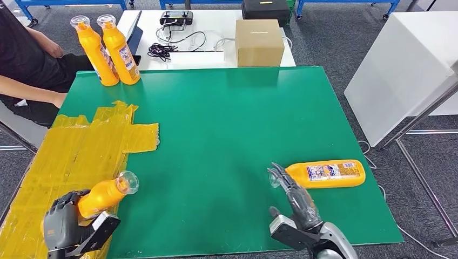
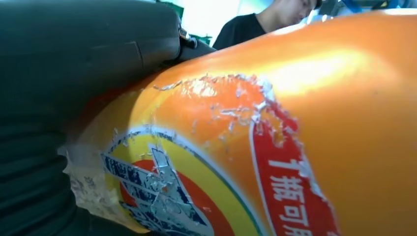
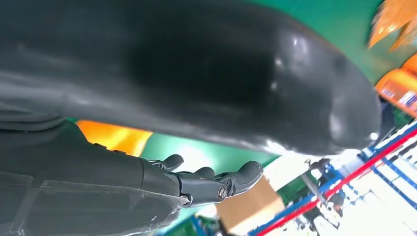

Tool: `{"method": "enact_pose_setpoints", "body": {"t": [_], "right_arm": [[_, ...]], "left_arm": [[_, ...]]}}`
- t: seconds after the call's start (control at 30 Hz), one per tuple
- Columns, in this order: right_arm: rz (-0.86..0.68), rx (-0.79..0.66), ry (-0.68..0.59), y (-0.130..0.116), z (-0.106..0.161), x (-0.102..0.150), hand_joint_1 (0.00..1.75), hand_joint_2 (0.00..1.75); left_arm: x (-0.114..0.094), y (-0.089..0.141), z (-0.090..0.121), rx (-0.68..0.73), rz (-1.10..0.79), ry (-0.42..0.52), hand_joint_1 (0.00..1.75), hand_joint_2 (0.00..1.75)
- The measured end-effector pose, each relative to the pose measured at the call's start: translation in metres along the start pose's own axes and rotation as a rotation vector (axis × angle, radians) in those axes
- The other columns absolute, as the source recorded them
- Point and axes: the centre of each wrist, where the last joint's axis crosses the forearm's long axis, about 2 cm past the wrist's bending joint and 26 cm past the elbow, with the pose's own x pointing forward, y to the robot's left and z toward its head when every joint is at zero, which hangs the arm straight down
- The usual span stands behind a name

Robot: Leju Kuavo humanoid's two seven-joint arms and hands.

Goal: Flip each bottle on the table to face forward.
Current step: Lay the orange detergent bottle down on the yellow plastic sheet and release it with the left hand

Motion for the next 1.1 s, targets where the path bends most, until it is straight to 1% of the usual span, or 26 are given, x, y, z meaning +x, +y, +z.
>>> {"method": "enact_pose_setpoints", "body": {"t": [0.1, 0.23, 0.37, 0.6, 0.7, 0.77, 0.97, 1.1], "right_arm": [[0.025, -0.014, -0.002, -0.01, 0.005, -0.001, 0.0, 0.0], [0.038, -0.023, -0.004, -0.016, 0.008, -0.001, 0.0, 0.0], [0.042, -0.021, -0.001, -0.018, 0.01, -0.002, 0.0, 1.75], [0.087, -0.018, 0.009, -0.026, 0.016, -0.005, 0.0, 1.75], [0.133, -0.031, 0.04, -0.032, 0.02, -0.007, 0.0, 1.75], [0.181, -0.045, 0.076, -0.043, 0.026, -0.011, 0.0, 1.75], [0.293, -0.074, 0.167, -0.093, 0.052, -0.027, 0.0, 1.75], [0.329, -0.096, 0.188, -0.107, 0.058, -0.028, 0.0, 1.75]], "left_arm": [[-0.002, -0.006, -0.001, -0.015, -0.013, -0.002, 1.75, 1.75], [-0.001, -0.011, -0.002, -0.032, -0.044, -0.027, 0.0, 0.0], [0.001, -0.016, 0.0, -0.045, -0.066, -0.031, 0.0, 0.0], [0.008, -0.019, 0.004, -0.006, -0.04, -0.05, 0.0, 0.0], [0.008, -0.019, 0.005, -0.008, -0.028, -0.051, 0.0, 0.0], [0.009, -0.019, 0.006, -0.01, -0.012, -0.051, 0.0, 0.0], [0.009, -0.017, 0.006, -0.002, 0.03, -0.057, 0.0, 0.0], [0.009, -0.016, 0.006, 0.001, 0.033, -0.06, 0.0, 0.0]]}}
